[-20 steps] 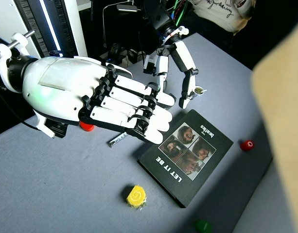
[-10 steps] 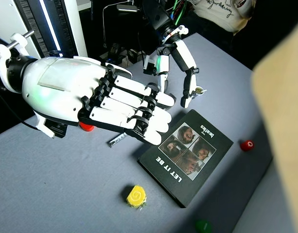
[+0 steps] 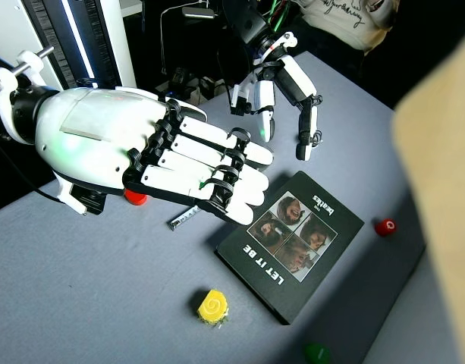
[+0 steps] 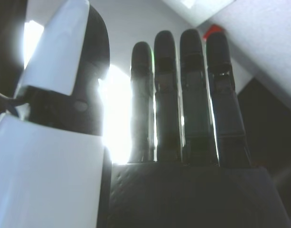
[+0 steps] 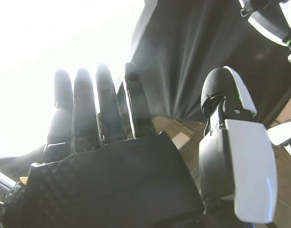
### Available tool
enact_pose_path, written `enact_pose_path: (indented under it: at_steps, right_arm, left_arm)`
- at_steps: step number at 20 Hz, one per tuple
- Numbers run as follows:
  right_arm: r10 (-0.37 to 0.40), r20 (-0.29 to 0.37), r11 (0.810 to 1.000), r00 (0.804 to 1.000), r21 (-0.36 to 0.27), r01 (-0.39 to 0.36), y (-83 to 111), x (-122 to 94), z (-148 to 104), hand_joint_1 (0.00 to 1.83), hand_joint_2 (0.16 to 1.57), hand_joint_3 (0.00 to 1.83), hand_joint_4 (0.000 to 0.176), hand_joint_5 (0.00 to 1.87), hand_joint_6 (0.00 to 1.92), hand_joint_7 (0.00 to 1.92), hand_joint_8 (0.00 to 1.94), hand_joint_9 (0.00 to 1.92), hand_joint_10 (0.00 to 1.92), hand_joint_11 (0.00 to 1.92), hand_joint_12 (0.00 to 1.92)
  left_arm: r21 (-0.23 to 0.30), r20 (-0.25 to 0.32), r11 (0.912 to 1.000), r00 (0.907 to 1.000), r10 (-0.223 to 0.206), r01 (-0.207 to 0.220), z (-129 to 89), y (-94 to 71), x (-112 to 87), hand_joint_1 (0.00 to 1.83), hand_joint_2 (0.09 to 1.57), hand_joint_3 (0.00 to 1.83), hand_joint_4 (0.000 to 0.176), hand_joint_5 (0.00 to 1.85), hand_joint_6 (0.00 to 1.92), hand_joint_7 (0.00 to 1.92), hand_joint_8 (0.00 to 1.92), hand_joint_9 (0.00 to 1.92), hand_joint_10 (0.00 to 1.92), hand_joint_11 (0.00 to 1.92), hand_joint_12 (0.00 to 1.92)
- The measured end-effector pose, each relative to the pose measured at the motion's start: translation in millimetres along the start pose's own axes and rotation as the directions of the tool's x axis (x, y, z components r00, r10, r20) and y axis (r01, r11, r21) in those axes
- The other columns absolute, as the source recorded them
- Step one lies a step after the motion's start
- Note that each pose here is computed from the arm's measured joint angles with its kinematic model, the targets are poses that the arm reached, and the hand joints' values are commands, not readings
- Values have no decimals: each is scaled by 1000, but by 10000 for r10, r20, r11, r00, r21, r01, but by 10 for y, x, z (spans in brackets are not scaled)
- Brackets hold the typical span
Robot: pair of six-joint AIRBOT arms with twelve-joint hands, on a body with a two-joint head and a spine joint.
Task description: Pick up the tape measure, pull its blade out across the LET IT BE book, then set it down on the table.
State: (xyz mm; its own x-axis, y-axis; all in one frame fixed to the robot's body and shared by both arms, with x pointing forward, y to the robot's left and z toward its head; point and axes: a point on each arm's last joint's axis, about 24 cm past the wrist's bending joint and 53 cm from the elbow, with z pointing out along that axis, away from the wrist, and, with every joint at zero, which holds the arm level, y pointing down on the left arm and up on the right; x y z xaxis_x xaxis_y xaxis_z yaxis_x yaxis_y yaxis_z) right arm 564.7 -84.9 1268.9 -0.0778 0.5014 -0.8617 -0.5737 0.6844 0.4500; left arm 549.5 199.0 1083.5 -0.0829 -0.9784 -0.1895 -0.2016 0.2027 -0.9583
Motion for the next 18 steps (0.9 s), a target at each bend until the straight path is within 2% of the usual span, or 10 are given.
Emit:
enact_pose_path:
  at_steps: [3,9,14,18]
  right_arm:
    - [14,-1,10000,10000,18,-14,-4,0,0,27,1149,0,72,175,8,184,8,159,5,0,544]
    - [30,9,10000,10000,4,-30,0,-2,1,30,1147,0,72,178,3,207,3,176,4,0,585]
    - [117,54,9999,9999,-29,-117,17,-11,13,30,1151,1,72,188,5,201,0,163,2,0,583]
    - [119,129,9999,9998,-46,-118,22,-30,14,30,1150,1,72,180,1,200,0,163,2,0,577]
  left_arm:
    - [-307,-351,9995,9993,103,-114,-17,121,122,1056,1080,3,0,683,0,739,1,686,0,484,484]
    - [-184,-248,9995,9994,259,-264,53,151,100,1058,1079,1,0,691,2,747,3,694,2,487,480]
    - [-118,-551,9983,9969,562,-569,33,226,165,1055,1081,1,0,691,2,748,2,697,3,491,478]
    - [13,-625,9996,9976,283,-283,34,216,163,1049,1080,1,0,687,0,745,0,697,2,494,476]
